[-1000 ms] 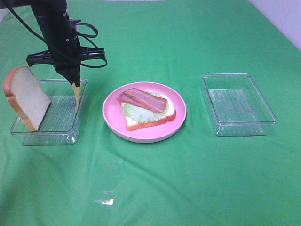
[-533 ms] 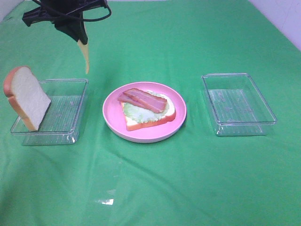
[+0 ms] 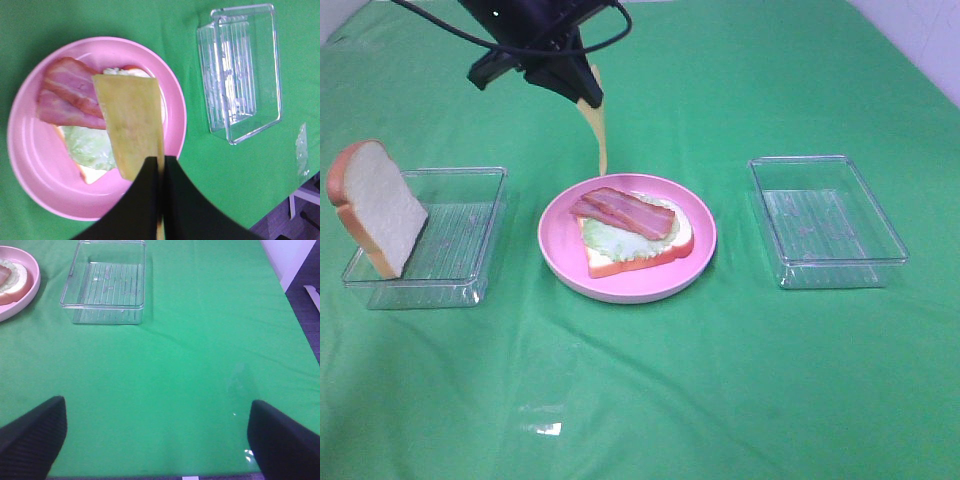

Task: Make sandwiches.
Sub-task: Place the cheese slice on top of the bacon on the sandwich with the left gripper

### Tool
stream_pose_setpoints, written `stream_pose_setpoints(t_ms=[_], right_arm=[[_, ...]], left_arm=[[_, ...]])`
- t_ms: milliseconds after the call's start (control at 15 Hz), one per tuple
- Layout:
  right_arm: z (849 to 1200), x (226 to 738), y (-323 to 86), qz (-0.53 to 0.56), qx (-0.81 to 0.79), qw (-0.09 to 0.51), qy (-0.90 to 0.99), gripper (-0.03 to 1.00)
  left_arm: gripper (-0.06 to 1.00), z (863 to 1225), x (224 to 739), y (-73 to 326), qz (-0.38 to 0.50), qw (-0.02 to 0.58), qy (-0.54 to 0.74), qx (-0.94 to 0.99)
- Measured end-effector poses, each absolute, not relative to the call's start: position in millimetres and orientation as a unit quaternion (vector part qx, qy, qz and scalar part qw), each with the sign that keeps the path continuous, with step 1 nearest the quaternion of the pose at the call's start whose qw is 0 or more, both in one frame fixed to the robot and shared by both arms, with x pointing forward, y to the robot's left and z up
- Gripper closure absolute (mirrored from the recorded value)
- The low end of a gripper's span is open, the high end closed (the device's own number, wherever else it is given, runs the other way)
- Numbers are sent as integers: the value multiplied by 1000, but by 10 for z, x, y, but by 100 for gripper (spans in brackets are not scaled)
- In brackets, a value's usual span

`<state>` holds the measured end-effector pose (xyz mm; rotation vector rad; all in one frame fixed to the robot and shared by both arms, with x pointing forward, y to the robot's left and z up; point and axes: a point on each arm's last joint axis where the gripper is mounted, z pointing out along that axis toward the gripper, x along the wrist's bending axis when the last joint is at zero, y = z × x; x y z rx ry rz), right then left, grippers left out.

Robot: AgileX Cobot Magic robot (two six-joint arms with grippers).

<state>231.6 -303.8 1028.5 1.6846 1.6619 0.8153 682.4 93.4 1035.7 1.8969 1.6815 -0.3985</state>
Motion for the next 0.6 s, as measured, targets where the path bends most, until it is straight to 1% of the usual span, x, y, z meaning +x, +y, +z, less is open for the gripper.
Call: stream_pose_setpoints(t_ms=[67, 133, 267, 400, 533, 600], right_arm=[[10285, 2316, -3038, 309, 639, 314, 630, 1], [10285, 2316, -3038, 309, 639, 314, 630, 1], [10285, 2316, -3038, 309, 639, 314, 630, 1], [10285, 2316, -3038, 309, 639, 314, 630, 1], [10285, 2316, -3038, 309, 639, 314, 630, 1], [10285, 2316, -3038, 309, 639, 314, 630, 1]], left_arm=[[94, 10256, 6801, 802, -156, 279, 617, 719], [94, 10089, 6744, 535, -165, 279, 593, 737], [94, 9925, 6704, 329, -177, 283, 580, 743], [94, 9803, 6712, 267, -194, 283, 583, 736], [94, 9576, 6737, 235, -209, 273, 579, 739], [94, 9544, 6735, 235, -211, 269, 577, 742]])
